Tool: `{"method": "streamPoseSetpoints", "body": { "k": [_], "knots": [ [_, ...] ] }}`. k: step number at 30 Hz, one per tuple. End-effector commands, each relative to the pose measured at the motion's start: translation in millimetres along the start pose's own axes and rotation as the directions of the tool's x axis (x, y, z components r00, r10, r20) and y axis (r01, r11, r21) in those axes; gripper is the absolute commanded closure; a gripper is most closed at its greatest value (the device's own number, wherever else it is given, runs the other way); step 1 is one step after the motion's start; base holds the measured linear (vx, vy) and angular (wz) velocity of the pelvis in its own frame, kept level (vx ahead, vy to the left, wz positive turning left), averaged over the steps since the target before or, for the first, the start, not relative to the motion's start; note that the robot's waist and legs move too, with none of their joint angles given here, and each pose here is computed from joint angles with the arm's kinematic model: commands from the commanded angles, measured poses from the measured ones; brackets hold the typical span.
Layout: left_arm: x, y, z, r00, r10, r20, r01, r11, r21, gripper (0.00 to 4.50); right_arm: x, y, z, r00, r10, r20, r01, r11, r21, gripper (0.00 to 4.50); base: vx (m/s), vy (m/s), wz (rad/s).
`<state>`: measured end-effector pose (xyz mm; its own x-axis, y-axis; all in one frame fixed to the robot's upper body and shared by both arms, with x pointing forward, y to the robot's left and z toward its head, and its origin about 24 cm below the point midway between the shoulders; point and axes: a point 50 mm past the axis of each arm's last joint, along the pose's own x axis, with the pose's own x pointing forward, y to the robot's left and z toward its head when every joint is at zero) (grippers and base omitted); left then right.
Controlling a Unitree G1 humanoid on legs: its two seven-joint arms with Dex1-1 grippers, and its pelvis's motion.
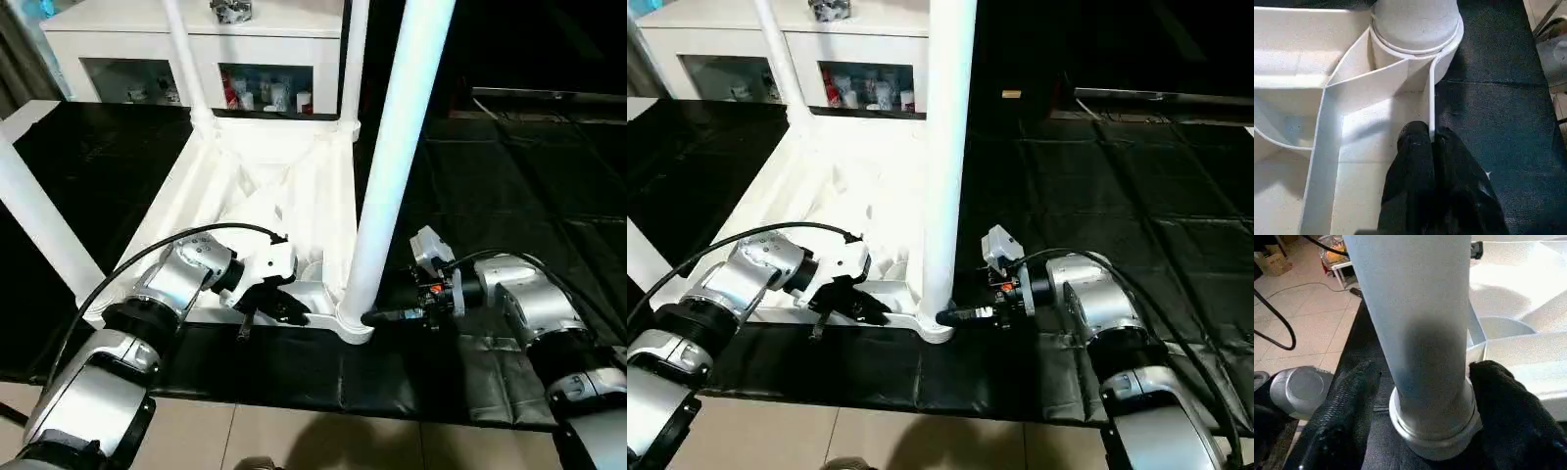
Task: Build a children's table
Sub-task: Rotate leg to tighten
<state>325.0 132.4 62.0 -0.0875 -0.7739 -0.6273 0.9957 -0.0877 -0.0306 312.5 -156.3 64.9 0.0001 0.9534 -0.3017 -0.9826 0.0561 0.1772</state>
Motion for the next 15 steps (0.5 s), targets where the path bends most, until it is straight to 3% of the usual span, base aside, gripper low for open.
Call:
{"method": "streamPoseSetpoints", "body": {
  "k": [1, 8, 15],
  "knots": [
    [5.9, -2.3, 9.5, 0.999, -0.047, 0.002, 0.047, 0.997, 0.067, 4.50, 3.4, -1.1, 2.7, 1.000, 0.017, -0.006, -0.017, 1.000, -0.015, 1.73, 0.000, 0.000, 0.00],
    [7.3, -2.7, 8.9, 0.999, -0.039, 0.001, 0.039, 0.997, 0.067, 4.50, 10.6, -2.4, 0.6, 1.000, 0.014, 0.013, -0.014, 1.000, -0.004, 2.33, 0.000, 0.000, 0.00],
    [6.5, -1.4, 6.2, 1.000, -0.010, 0.000, 0.010, 0.999, 0.042, 4.50, 14.9, 0.5, -0.7, 0.999, 0.033, 0.035, -0.033, 0.999, 0.004, 2.50, 0.000, 0.000, 0.00]
  ]
}}
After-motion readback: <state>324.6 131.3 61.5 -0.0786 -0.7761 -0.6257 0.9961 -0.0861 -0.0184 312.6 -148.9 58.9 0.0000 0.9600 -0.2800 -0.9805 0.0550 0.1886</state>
